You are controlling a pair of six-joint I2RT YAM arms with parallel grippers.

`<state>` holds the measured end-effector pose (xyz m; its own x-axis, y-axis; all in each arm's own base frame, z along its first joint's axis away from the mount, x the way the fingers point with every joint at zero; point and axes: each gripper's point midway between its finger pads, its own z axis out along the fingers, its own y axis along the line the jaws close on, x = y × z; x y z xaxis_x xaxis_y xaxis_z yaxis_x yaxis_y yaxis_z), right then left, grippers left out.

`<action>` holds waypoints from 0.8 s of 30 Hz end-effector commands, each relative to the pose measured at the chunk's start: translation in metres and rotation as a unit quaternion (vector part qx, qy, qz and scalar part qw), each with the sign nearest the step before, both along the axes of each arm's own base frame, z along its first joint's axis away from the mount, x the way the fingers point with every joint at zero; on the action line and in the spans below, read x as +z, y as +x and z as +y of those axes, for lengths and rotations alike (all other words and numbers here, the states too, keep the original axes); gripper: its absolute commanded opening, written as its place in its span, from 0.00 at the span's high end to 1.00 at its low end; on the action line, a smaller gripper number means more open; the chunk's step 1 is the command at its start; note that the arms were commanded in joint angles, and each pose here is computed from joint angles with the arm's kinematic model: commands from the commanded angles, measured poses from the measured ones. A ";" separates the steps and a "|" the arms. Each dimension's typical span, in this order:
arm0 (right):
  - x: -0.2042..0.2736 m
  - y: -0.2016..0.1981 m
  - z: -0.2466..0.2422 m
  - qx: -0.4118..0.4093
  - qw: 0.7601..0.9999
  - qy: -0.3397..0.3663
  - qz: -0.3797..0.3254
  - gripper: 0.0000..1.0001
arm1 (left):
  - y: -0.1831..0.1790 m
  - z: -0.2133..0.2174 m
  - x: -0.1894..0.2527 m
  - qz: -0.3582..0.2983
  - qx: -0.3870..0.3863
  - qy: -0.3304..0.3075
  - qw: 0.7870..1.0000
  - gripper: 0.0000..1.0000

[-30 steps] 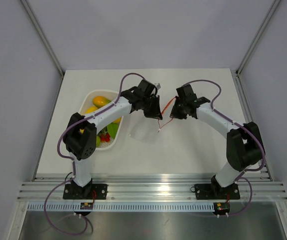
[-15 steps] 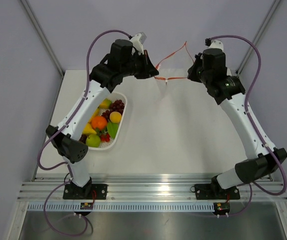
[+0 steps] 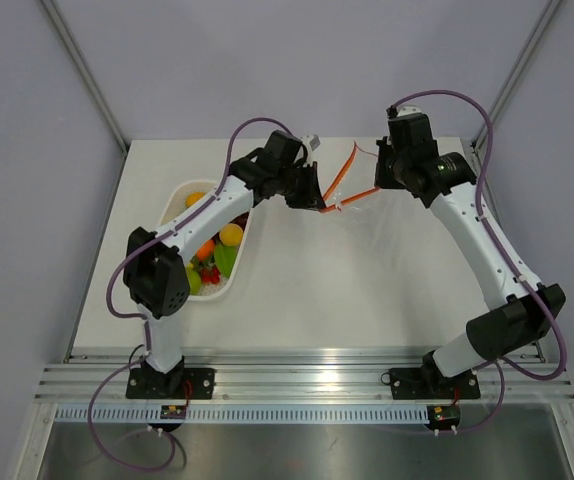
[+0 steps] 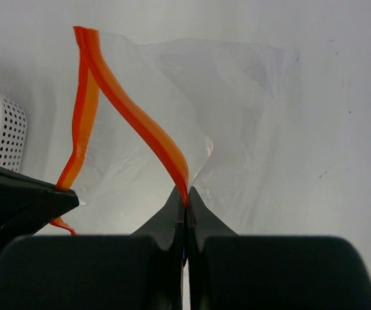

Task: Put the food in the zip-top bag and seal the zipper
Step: Open the zipper of the food storage bag.

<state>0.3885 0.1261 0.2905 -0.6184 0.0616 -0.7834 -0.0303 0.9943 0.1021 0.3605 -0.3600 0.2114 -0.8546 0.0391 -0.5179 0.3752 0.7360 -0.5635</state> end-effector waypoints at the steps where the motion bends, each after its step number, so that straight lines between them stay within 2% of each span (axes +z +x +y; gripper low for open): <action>1: -0.020 -0.002 0.009 0.026 1.000 -0.004 0.016 1.00 | 0.009 0.040 -0.005 -0.004 0.035 0.008 0.999 1.00; 5: -0.062 -0.006 0.036 0.049 0.997 0.012 0.053 1.00 | 0.000 0.060 -0.034 0.015 0.036 0.015 0.999 1.00; 11: -0.125 -0.004 0.081 0.060 0.993 0.020 0.104 1.00 | -0.013 0.066 -0.079 0.067 0.022 0.045 0.997 0.98; 12: -0.127 -0.003 0.084 0.056 0.993 0.025 0.105 1.00 | -0.016 0.068 -0.085 0.074 0.022 0.049 0.996 0.95; 15: -0.127 -0.004 0.091 0.057 0.993 0.031 0.102 1.00 | -0.019 0.073 -0.085 0.069 0.026 0.052 0.996 0.72; 16: -0.125 -0.003 0.091 0.058 0.993 0.034 0.100 1.00 | -0.019 0.074 -0.081 0.062 0.026 0.052 0.996 0.57; 18: -0.121 -0.003 0.092 0.060 0.993 0.036 0.095 1.00 | -0.020 0.075 -0.079 0.059 0.022 0.054 0.997 0.54; 20: -0.117 -0.004 0.094 0.063 0.993 0.039 0.090 1.00 | -0.020 0.075 -0.075 0.056 0.023 0.055 0.997 0.41; 24: -0.120 -0.008 0.102 0.067 0.992 0.041 0.097 1.00 | -0.014 0.076 -0.060 0.039 0.028 0.056 0.997 0.41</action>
